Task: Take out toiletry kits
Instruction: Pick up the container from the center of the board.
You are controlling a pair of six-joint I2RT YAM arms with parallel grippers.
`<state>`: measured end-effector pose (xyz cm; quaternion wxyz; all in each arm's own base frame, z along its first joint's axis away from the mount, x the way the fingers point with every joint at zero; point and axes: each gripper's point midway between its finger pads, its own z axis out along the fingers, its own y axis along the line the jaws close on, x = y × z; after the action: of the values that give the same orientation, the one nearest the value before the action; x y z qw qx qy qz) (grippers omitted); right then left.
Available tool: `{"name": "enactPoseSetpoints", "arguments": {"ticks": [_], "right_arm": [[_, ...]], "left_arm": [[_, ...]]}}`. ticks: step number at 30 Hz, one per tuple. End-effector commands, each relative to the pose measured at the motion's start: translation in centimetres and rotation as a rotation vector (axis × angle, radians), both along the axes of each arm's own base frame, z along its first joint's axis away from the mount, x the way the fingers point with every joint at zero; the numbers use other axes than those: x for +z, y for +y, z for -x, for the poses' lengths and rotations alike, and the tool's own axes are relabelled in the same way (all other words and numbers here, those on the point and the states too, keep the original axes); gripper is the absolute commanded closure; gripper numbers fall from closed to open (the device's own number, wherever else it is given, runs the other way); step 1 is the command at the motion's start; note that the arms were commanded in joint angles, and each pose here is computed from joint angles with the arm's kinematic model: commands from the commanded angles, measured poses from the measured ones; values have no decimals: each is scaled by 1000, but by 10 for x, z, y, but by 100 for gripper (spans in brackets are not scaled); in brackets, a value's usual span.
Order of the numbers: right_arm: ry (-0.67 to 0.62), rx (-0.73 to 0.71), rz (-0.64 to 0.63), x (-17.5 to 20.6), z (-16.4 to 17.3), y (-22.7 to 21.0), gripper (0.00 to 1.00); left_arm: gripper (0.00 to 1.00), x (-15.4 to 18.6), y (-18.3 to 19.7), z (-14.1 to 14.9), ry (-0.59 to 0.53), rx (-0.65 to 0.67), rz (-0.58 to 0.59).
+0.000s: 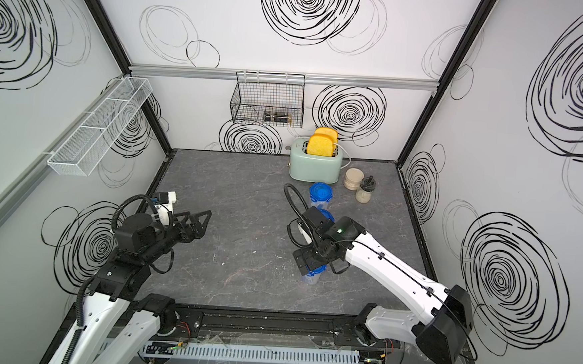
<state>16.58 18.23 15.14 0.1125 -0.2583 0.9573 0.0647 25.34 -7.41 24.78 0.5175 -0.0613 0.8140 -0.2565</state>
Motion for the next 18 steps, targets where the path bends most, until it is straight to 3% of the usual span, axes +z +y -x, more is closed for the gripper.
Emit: {"name": "enactPoseSetpoints", "arguments": {"ticks": [1,18], "right_arm": [[7,-7,39,-8,0,-4,2],[27,-29,95,-18,-5,-4,2]], "left_arm": [[4,3,1,-2,-20,0,-2],[4,2,0,-2,-18,-4,-1]]}}
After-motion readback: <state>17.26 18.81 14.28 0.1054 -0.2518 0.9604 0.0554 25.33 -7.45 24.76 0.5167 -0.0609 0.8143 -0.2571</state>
